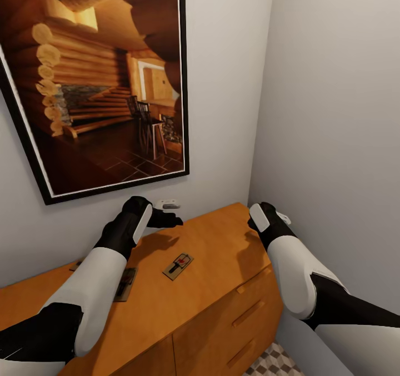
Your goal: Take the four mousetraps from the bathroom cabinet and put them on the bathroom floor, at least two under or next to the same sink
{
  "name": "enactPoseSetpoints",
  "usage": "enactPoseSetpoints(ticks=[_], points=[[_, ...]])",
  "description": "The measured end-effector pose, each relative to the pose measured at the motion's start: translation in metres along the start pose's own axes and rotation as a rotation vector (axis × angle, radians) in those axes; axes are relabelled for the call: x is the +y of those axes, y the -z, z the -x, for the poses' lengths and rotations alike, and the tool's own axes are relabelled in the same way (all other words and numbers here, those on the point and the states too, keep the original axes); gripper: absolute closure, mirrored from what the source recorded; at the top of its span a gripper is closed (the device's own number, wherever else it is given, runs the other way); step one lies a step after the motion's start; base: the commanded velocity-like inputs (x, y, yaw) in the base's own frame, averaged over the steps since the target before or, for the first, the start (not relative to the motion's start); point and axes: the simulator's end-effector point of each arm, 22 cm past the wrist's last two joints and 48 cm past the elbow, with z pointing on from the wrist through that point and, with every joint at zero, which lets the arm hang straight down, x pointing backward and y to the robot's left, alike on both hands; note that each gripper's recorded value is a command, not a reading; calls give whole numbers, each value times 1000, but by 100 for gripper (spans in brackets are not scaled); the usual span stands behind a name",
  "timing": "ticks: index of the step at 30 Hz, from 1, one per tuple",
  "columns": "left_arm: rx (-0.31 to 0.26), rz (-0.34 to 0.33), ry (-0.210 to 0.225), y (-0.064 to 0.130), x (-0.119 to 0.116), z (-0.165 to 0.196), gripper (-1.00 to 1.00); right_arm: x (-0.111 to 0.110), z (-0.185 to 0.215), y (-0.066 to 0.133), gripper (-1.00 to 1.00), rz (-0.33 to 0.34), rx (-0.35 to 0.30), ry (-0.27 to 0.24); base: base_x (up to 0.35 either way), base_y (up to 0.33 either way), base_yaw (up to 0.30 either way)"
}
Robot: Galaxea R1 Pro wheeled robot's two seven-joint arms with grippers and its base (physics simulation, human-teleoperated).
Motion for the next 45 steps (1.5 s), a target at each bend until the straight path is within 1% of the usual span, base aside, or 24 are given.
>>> enactPoseSetpoints(ticks=[45], points=[[1,2,0,0,1,0,-100,0,1,0,-100,1,-5,-2,0,0,0]])
